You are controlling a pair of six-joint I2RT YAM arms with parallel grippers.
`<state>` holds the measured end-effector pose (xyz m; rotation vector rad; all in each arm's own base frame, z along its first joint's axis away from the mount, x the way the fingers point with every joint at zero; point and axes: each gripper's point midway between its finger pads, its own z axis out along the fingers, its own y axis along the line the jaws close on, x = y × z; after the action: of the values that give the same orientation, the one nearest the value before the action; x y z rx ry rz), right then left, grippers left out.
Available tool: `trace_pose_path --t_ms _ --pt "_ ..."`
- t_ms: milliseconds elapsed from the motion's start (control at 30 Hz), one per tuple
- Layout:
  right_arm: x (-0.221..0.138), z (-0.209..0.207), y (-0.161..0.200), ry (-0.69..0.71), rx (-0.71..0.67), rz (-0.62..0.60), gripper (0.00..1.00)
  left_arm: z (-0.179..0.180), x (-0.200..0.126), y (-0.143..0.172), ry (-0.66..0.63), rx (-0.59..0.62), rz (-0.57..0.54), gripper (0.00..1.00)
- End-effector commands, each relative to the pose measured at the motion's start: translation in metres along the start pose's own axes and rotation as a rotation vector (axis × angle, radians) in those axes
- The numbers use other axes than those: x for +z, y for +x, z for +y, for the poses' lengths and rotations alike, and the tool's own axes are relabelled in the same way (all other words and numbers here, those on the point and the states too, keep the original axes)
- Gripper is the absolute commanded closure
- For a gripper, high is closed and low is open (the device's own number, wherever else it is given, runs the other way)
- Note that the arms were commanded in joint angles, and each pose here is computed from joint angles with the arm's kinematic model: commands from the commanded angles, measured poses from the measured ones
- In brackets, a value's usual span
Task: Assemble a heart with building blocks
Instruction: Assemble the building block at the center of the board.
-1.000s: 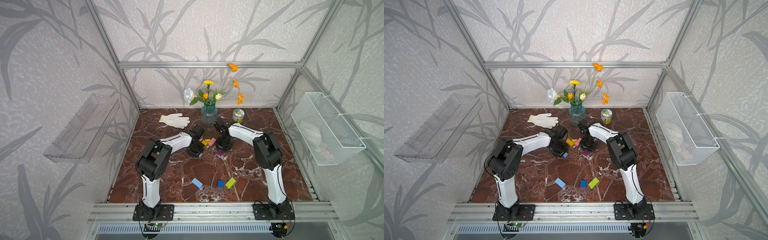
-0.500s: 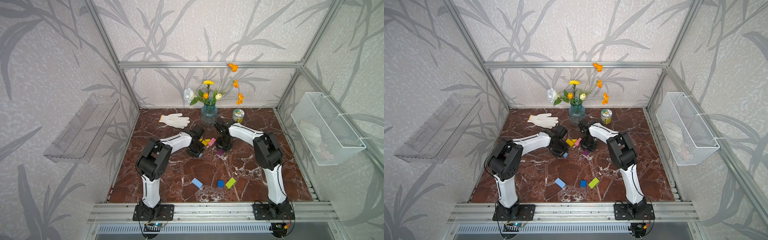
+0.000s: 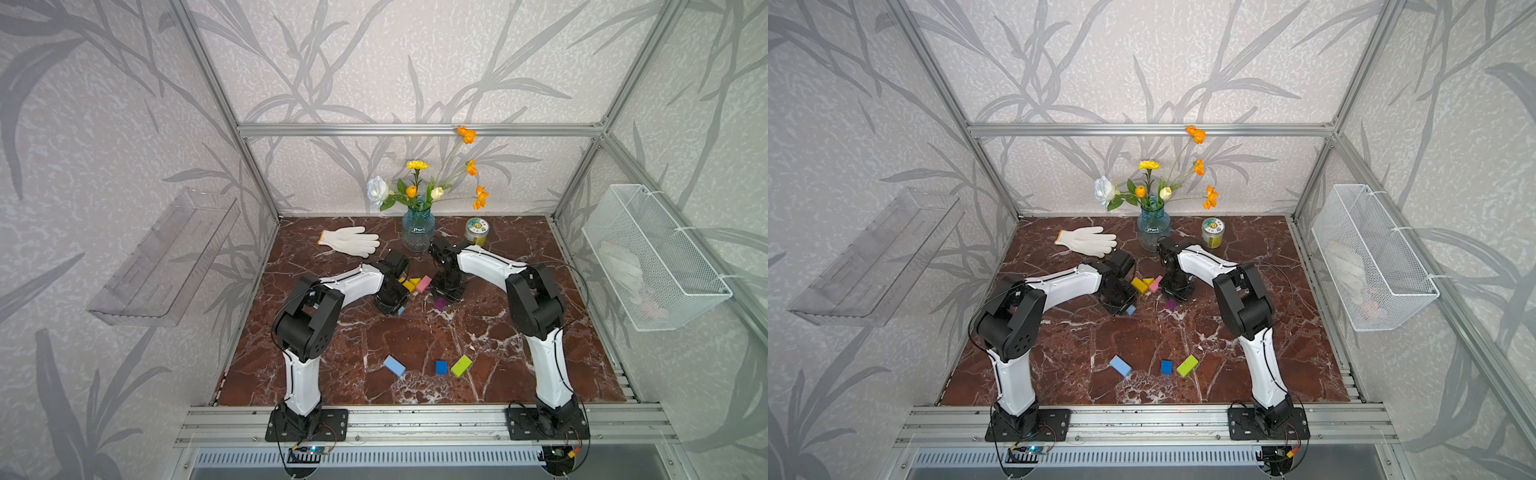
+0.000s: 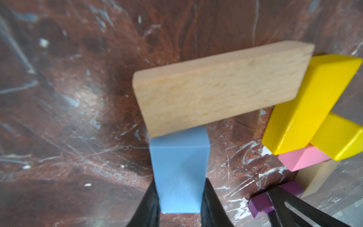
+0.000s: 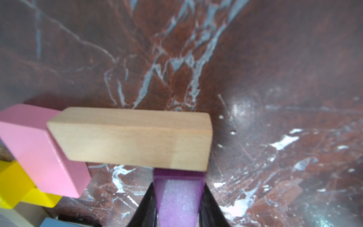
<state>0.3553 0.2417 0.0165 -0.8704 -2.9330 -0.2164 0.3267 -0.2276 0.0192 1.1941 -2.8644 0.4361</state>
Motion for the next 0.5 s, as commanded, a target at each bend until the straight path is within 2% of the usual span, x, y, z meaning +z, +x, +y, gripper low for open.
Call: trace_pose_path --t_ms 0,467 --pt "0.0055 -0.0033 -0.0042 0.019 0.025 -0.008 0.99 0.0552 0.0276 0.0009 -0.206 -0.045 0.016 0.84" --pt "-0.0016 -0.0037 -0.0082 0.025 0.028 -0.031 1.00 0.0550 0.0259 -0.0007 -0.204 -0.045 0.008 0.84"
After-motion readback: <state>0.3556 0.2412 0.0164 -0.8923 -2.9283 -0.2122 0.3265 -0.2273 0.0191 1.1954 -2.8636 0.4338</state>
